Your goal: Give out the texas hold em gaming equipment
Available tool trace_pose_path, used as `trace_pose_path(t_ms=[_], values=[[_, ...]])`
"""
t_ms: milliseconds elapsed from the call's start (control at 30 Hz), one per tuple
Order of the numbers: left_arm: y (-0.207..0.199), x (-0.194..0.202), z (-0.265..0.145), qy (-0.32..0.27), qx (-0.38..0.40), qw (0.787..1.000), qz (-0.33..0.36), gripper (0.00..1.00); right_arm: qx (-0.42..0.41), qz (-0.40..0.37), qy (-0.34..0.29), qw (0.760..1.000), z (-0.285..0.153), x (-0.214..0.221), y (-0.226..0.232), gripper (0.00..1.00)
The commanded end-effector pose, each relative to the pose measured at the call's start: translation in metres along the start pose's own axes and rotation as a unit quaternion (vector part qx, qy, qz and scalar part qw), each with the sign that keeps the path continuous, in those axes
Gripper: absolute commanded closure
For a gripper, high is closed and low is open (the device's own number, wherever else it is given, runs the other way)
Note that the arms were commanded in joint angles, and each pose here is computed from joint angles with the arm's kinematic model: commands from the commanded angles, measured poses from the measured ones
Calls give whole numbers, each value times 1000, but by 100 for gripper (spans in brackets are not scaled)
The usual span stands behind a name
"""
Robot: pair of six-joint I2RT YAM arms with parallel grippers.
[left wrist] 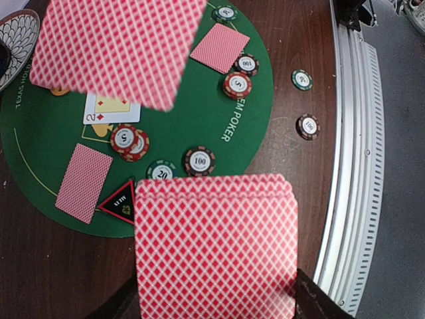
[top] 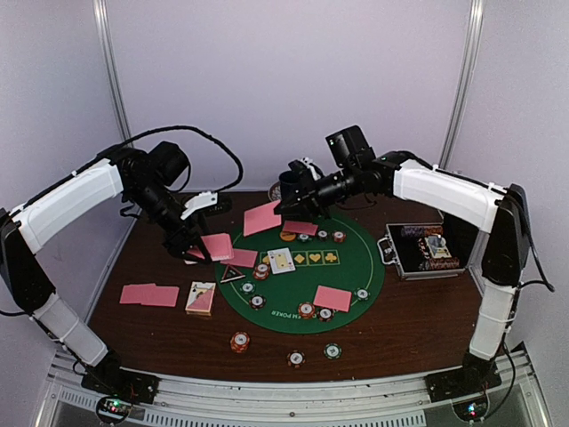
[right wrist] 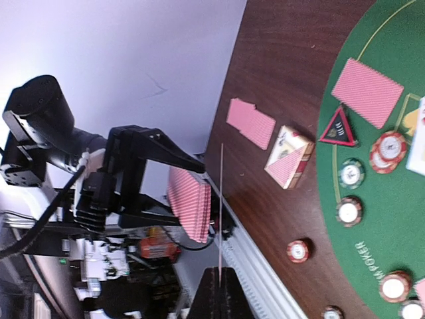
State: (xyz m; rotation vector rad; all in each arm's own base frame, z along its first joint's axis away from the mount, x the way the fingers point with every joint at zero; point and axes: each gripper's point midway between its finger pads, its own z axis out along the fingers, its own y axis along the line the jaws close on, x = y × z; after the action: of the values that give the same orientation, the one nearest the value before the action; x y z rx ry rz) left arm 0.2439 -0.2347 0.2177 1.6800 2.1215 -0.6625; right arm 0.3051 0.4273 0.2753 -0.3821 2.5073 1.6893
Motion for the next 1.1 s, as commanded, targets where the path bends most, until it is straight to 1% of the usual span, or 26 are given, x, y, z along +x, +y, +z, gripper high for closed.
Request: trace_pose_path(t_ms=[0, 67, 133, 200, 267, 333, 400, 433, 467, 533, 600, 700, 867, 933, 1000, 1067], values=[[-1, -1, -7, -7, -9, 1000, 2, 100, 154, -100, 8, 983, -33, 12, -26, 100], [-1, -1, -7, -7, -8, 1000, 1, 100, 240, -131, 6, 962, -45, 6, -49, 100], [-2, -1, -8, -7, -10, 1000, 1, 100, 338, -191, 2, 921, -56, -3, -68, 100], [-2, -1, -9, -8, -10, 1000, 1, 100, 433, -260, 6, 863, -60, -11, -85, 100], [-2, -1, -9, -7, -11, 1000, 0, 100, 518, -335, 7, 787, -60, -19, -93, 100], [-2, -1, -9, -7, -9, 1000, -2, 100, 569, -410, 5, 713, -53, -29, -93, 100], [-2, -1, -10, -8, -8, 1000, -5, 100, 605, -462, -6, 649, -48, -39, -94, 100], [-2, -1, -11, -10, -8, 1000, -6, 100, 625, -491, -11, 607, -48, -45, -93, 100], [-2, -1, -11, -12, -7, 1000, -7, 100, 633, -512, -17, 580, -45, -49, -93, 100], [-1, -1, -12, -15, -6, 1000, -11, 100, 636, -545, -32, 544, -37, -54, -96, 100], [-1, -2, -15, -20, -4, 1000, -15, 100, 639, -565, -41, 520, -28, -59, -103, 100], [-3, -3, -17, -23, -3, 1000, -16, 100, 640, -592, -18, 490, -11, -59, -126, 100], [-4, -1, -18, -22, -3, 1000, -17, 100, 639, -617, 17, 459, 15, -57, -163, 100], [-4, -1, -19, -23, -3, 1000, -17, 100, 637, -623, 27, 452, 23, -55, -176, 100], [-5, -1, -20, -23, -3, 1000, -18, 100, 634, -627, 43, 451, 29, -51, -188, 100], [-4, 0, -20, -23, -3, 1000, -18, 100, 624, -631, 59, 457, 34, -45, -198, 100]])
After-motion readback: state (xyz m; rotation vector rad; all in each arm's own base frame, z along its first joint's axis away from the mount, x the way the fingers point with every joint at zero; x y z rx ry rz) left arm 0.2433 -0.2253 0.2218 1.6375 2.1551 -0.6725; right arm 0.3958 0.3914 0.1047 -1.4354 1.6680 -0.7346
